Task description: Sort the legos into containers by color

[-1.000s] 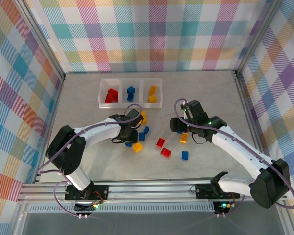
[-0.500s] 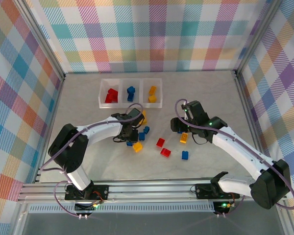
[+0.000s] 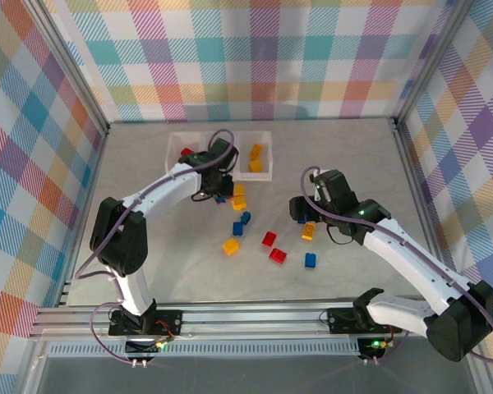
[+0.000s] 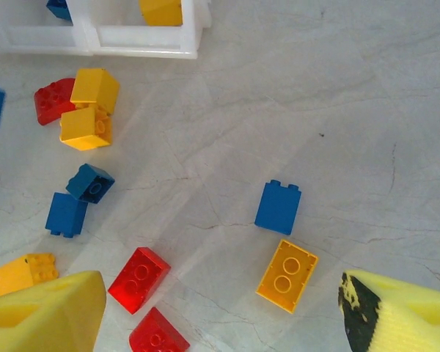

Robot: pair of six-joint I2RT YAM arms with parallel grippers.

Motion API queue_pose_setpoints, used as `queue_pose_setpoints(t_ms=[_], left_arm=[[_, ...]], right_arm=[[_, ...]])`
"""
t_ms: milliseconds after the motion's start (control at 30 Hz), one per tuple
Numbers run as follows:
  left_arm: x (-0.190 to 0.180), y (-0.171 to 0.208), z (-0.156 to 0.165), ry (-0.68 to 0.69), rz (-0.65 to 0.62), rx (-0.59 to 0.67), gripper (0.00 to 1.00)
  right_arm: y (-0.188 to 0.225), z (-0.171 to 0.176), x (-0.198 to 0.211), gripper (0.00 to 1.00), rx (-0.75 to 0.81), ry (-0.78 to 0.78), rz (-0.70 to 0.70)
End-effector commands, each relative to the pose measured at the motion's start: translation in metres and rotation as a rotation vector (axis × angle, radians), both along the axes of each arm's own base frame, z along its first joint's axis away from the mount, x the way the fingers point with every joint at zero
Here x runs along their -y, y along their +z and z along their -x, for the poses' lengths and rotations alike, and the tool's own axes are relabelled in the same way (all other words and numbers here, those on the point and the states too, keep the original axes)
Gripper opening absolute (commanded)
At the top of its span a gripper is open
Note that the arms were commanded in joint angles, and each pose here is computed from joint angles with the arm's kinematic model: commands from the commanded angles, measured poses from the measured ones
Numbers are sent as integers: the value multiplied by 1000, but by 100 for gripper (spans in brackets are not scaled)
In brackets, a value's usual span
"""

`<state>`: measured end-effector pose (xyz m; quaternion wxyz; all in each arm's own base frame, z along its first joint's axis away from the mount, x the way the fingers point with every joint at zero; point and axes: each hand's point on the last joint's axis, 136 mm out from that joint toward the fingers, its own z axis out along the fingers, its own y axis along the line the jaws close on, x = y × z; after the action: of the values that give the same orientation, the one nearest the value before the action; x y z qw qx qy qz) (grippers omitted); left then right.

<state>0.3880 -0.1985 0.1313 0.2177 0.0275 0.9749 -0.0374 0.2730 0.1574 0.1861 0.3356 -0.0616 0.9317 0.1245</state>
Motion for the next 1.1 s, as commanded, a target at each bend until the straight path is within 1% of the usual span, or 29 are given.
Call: queue_pose_setpoints(t_ms=[0,133,267,367,467,533,600,667,700,867,933,1067], left_arm=[[-8,10,-31,10,-3,25,30],[-11,19,-73,34,-11,83,30],[-22,14,-110,87,-13,114,30],[-27,8,-134,110,12,137,30],[-29,0,-151,113,41,148,33],[-31,-1,-157,114,39,171,39],[-31,2,-160,111,38,189,48],[-32,7,-160,113,36,199,54],[-33,11,-159,115,32,207,55],[-40,32,-143,120,40,234,56],[-43,41,-131,126,49,233,56],[-52,51,-96,156,65,222,56]], right_arm=[[-7,6,9,83,-17,0,47],[-8,10,12,84,-15,-1,47],[-11,14,14,84,-22,-3,47],[-20,18,18,87,-40,-9,58],[-33,19,21,86,-74,-22,67],[-38,19,22,86,-87,-29,69],[-43,20,22,86,-95,-34,63],[-48,21,23,86,-104,-40,62],[-50,20,23,87,-108,-45,63],[-63,15,27,88,-146,-73,97],[-71,12,28,88,-167,-88,110],[-84,0,26,86,-201,-102,127]])
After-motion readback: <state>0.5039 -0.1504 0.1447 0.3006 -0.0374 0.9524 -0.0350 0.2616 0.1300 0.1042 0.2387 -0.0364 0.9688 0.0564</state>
